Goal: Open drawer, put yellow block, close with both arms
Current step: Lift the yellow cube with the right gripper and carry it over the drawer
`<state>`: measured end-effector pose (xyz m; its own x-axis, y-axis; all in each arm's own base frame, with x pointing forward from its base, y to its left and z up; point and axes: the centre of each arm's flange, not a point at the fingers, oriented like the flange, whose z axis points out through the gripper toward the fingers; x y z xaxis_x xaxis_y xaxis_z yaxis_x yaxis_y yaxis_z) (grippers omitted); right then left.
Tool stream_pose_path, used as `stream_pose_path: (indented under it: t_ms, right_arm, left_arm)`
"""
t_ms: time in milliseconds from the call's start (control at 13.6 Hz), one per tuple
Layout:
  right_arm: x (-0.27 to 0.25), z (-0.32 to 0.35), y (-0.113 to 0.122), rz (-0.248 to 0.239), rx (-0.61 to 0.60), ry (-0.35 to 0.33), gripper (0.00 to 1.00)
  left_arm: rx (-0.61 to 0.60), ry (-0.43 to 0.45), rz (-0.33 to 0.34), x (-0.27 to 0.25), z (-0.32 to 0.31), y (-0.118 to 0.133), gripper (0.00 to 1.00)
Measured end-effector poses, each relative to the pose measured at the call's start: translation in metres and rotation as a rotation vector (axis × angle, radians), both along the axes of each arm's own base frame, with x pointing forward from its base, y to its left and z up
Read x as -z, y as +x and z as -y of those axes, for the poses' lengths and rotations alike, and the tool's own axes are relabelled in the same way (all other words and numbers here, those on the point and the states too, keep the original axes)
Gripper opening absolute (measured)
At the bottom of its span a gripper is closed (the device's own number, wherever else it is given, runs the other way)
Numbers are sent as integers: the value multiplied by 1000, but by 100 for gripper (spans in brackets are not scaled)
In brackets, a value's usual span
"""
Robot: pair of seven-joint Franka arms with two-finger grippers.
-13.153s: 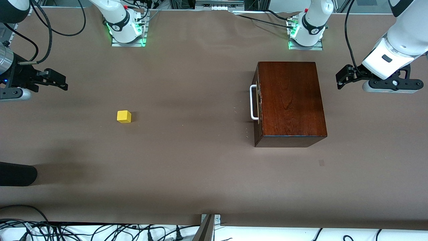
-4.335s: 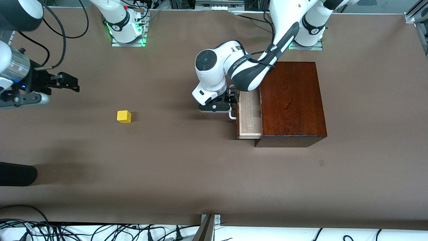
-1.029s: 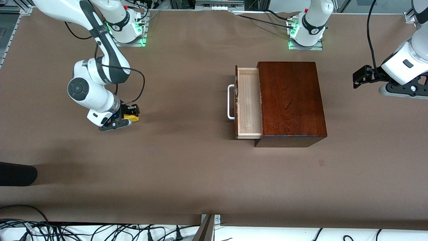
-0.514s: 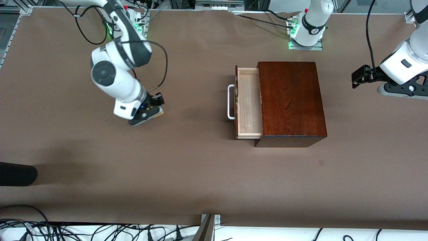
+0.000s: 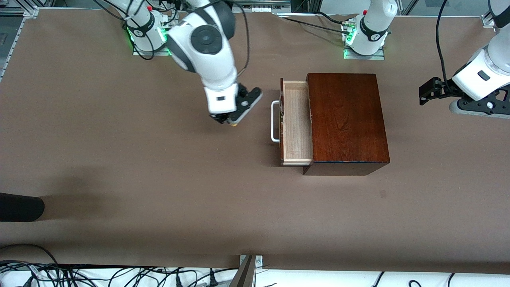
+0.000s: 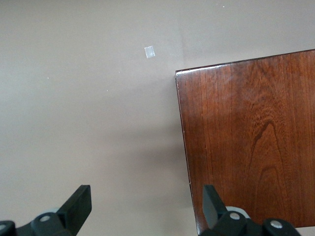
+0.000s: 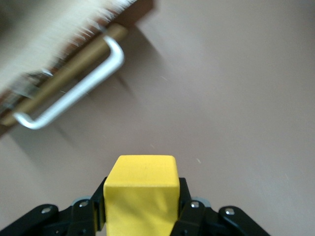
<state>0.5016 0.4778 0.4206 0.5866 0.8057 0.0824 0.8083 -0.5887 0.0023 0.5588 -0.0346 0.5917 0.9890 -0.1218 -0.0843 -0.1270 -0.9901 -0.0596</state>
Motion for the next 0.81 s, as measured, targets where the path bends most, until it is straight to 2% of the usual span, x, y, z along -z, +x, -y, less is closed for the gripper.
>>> stream_pose_path:
  t_ms: [294, 514, 661, 808]
  right_arm:
    - [16, -62, -25, 9, -114, 11, 56]
    - [-7, -93, -54, 21, -187, 4, 56]
    - [-23, -114, -78, 55, -243, -24, 56]
    - [-17, -137, -104, 93, -309, -56, 56]
  left_arm:
    - [1, 0, 0, 0, 1, 0, 100]
    - [3, 0, -1, 0, 2, 0, 100]
    - [3, 0, -3, 0, 2, 0, 100]
    - [3, 0, -3, 0, 2, 0, 100]
